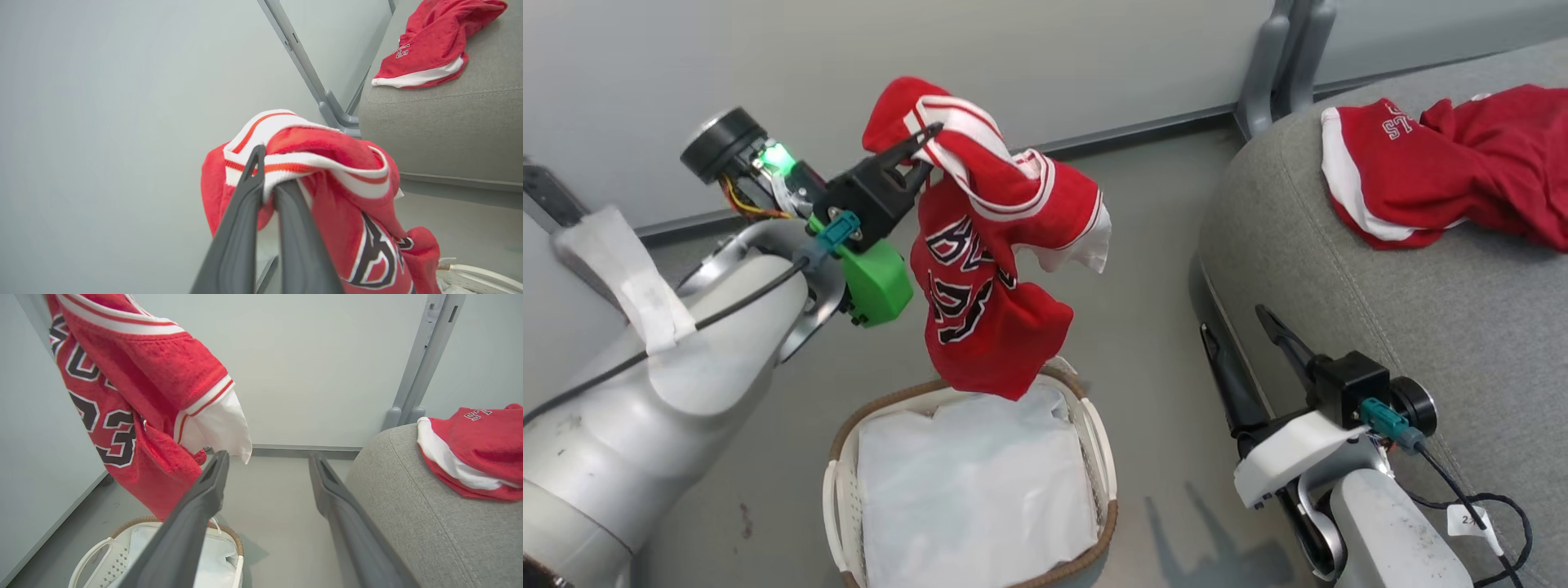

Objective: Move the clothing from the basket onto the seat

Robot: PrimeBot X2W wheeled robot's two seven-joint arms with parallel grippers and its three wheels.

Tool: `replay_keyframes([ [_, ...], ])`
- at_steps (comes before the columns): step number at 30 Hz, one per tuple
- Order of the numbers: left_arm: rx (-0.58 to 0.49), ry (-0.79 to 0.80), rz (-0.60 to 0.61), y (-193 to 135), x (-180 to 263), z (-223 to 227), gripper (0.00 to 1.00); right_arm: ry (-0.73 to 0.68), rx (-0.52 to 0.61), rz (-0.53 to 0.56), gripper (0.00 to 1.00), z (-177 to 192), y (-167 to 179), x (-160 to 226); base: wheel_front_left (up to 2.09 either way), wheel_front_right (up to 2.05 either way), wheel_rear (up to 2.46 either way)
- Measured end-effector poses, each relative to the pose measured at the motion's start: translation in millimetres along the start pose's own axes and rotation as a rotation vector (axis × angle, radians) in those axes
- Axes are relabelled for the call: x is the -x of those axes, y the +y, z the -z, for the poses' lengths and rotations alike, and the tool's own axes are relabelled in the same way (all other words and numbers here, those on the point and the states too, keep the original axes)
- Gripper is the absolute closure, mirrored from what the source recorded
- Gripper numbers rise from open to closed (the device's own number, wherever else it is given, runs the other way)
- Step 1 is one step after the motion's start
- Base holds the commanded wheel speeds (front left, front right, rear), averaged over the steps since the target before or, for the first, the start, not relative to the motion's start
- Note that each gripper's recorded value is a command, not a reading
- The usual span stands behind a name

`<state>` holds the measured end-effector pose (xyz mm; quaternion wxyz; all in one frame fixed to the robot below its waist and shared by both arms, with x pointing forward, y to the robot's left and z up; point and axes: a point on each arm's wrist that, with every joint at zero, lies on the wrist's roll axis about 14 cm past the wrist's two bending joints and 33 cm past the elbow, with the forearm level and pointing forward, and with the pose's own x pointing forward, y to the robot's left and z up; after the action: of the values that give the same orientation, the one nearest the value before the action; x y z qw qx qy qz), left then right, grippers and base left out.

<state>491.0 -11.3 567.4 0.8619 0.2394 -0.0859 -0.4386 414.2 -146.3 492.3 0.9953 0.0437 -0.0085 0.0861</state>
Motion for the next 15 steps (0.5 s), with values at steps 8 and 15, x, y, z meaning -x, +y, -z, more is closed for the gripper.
replay_keyframes([
  [8, -0.179, -0.062, -0.096, 50, 16, -80, 1.00, -0.075, 0.013, -0.078, 0.00, -29, 29, 8, 0.00, 0.00, 0.00],
  [15, -0.254, -0.073, -0.133, 71, 23, -109, 1.00, -0.089, 0.011, -0.162, 0.00, -34, 57, 10, 0.00, 0.00, 0.00],
])
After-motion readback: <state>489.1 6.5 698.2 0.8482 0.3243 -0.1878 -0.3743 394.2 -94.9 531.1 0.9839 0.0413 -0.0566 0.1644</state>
